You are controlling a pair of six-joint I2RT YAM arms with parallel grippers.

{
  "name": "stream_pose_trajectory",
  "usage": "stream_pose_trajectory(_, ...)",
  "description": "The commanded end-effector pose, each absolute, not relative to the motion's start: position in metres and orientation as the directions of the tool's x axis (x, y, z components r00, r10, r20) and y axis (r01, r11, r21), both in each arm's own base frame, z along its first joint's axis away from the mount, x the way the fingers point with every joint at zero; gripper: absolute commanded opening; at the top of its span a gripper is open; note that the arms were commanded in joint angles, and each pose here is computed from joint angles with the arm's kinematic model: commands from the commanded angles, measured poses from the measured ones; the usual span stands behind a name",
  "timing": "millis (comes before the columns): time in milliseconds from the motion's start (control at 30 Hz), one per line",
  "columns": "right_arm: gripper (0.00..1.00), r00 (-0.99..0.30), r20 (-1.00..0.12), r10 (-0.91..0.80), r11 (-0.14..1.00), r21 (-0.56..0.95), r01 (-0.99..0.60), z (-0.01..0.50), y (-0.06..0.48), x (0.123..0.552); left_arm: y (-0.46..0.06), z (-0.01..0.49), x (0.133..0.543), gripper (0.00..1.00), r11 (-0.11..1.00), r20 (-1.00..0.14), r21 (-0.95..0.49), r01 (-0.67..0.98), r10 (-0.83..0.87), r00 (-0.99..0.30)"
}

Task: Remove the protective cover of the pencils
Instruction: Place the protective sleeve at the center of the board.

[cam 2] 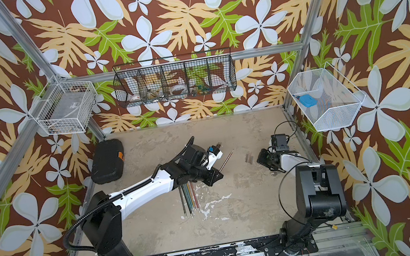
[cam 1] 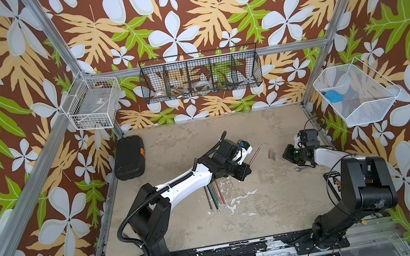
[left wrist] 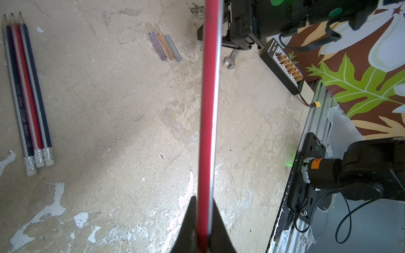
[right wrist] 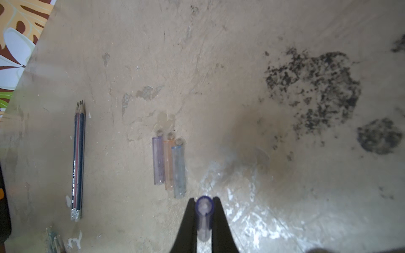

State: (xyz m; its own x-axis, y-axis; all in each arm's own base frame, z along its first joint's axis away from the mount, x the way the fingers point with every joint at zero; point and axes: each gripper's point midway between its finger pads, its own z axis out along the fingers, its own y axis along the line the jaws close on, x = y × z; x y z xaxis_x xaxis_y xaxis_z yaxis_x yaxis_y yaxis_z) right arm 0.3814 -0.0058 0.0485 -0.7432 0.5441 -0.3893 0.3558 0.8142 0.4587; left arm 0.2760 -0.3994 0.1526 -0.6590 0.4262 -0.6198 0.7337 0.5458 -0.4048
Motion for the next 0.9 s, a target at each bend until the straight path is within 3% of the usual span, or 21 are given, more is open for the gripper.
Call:
stream_pose_trajectory(0, 0.08, -0.763, -0.411, 0.499, 0.836, 0.460, 0.299, 0.047, -0.002, 0.390, -0.400, 0.155, 0.276, 0.00, 0.542, -0.622, -0.404, 0.737, 0.429, -0.656)
stream_pose_trajectory(367, 0.14, -0.794, -0.348, 0.499, 0.804, 0.528, 0.273, 0.029, 0.013, 0.391, -0.400, 0.154, 0.276, 0.00, 0.542, -0.619, -0.405, 0.736, 0.430, -0.658)
stream_pose_trajectory(867, 0.25, -0.786, -0.348, 0.511, 0.791, 0.549, 0.271, 0.032, 0.015, 0.395, -0.399, 0.150, 0.279, 0.00, 0.557, -0.613, -0.395, 0.730, 0.433, -0.661)
